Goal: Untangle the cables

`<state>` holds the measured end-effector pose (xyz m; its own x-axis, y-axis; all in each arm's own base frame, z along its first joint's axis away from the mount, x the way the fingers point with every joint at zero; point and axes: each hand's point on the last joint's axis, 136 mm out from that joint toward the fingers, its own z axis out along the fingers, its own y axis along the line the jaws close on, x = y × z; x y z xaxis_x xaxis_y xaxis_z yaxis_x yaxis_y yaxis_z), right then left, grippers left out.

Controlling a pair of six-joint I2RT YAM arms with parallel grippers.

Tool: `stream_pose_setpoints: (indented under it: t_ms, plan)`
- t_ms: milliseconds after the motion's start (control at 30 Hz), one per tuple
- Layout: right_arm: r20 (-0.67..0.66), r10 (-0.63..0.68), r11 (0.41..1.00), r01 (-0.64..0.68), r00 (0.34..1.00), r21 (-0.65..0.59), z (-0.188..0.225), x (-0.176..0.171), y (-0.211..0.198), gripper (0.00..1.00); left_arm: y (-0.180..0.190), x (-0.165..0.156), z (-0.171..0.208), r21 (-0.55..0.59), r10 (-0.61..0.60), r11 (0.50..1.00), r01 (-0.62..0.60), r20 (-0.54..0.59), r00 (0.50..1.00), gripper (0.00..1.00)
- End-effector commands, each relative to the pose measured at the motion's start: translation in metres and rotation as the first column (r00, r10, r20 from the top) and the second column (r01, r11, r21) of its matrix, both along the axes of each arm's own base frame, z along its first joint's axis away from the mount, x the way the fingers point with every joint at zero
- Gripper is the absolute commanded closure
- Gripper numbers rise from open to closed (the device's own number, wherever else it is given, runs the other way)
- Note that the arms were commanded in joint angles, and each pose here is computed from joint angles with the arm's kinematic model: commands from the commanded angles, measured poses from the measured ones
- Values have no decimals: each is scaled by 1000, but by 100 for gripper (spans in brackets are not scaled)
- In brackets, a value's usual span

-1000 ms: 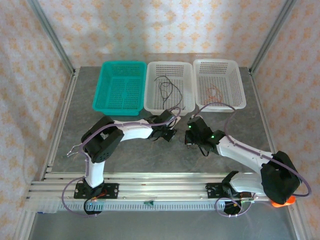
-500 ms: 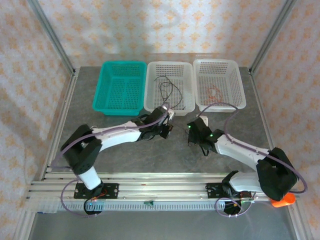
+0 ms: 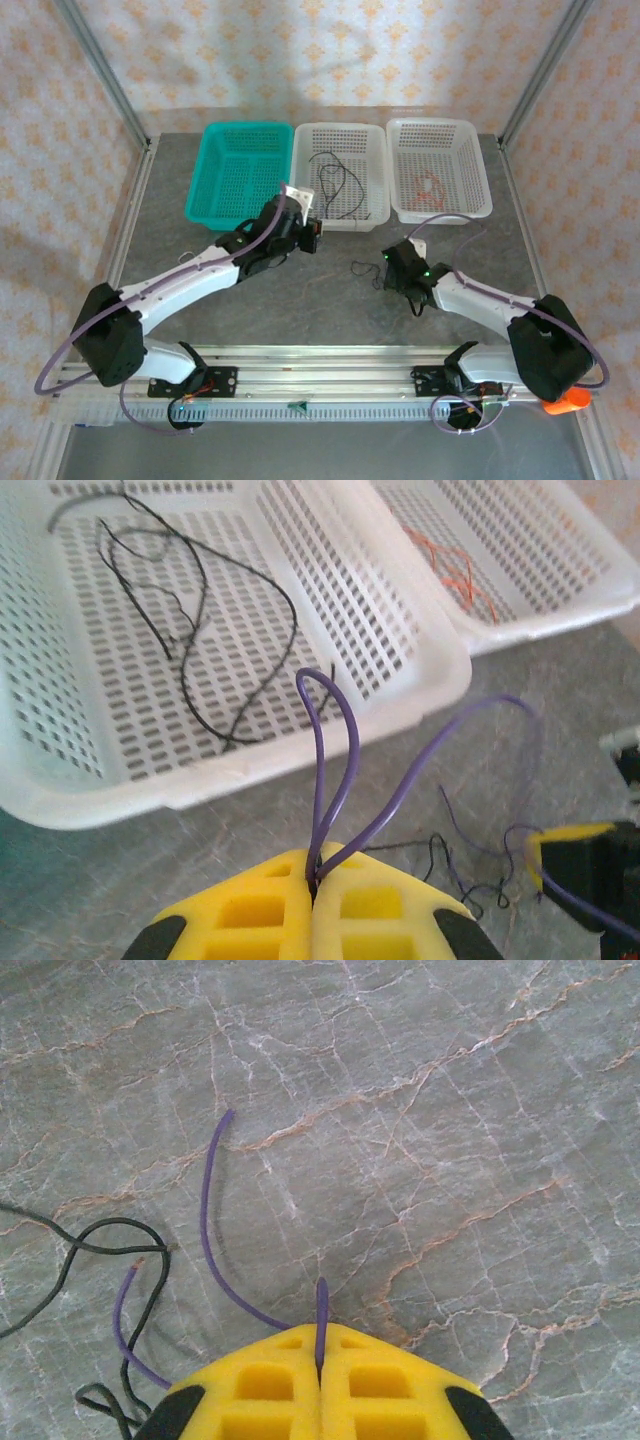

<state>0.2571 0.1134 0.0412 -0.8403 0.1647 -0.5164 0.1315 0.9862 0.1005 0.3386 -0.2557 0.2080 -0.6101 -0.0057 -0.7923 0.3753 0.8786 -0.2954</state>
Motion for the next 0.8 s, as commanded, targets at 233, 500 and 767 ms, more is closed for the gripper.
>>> stream_pose_setpoints:
  t_ms: [233,500,767]
  plan:
    - [27,20,999,-21,999,37,5,4,6,100,41,19,78,-117,82,991,-69,108,991,100]
    - [115,115,985,-128,987,115,37,7,24,100,106,50,82,-93,282,957,-276,57,958,100]
    - [151,148,976,-169,977,137,48,10,32,100,159,79,66,-25,426,904,-426,-12,905,100]
